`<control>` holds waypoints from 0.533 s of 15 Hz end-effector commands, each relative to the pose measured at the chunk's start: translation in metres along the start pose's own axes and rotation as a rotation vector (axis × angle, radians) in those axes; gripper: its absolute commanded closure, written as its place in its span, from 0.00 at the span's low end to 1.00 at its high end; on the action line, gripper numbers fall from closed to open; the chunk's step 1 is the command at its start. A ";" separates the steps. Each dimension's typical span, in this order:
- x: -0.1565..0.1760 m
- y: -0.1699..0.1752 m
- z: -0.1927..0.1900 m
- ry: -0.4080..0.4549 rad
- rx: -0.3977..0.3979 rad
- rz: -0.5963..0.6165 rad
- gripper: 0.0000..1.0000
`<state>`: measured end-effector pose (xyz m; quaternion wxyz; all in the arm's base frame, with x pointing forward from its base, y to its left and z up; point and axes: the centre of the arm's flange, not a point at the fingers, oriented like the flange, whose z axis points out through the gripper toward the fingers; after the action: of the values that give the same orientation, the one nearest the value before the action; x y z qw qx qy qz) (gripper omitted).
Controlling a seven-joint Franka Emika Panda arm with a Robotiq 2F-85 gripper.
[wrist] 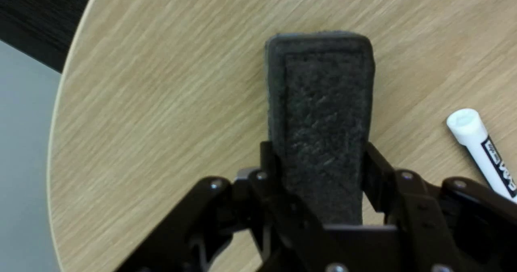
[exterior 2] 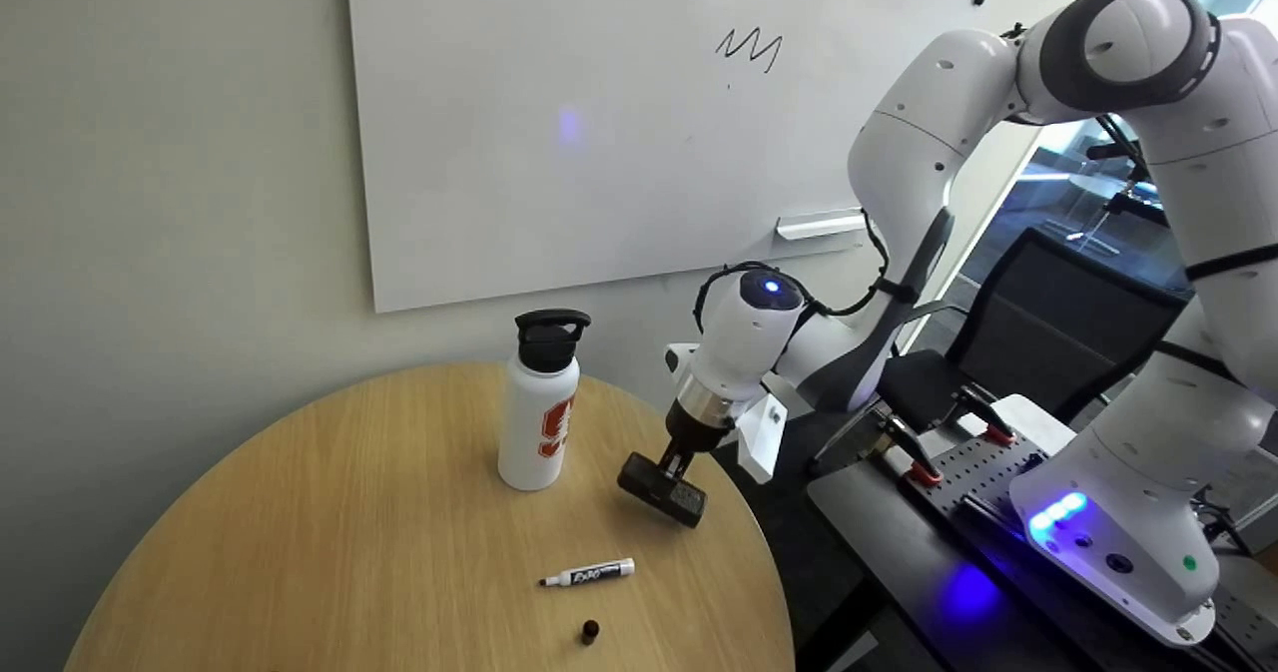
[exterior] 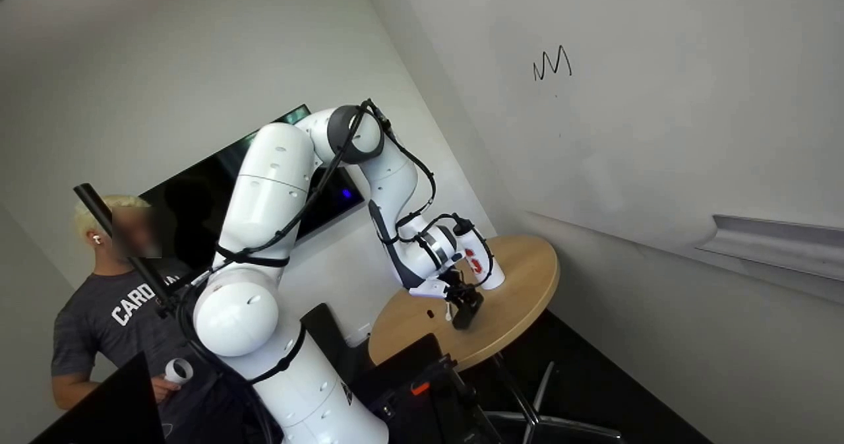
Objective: Put the lid on the bottle and then erase the circle on the whiteboard using the duster
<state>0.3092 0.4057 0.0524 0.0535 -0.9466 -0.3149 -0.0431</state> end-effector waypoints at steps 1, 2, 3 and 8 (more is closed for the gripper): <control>0.002 -0.004 0.006 -0.021 -0.044 0.040 0.23; 0.001 -0.005 0.005 -0.028 -0.051 0.039 0.20; -0.001 -0.004 0.002 -0.029 -0.062 0.040 0.15; -0.014 0.007 -0.026 0.008 -0.082 0.066 0.00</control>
<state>0.3065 0.4045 0.0484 0.0314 -0.9535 -0.2971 -0.0391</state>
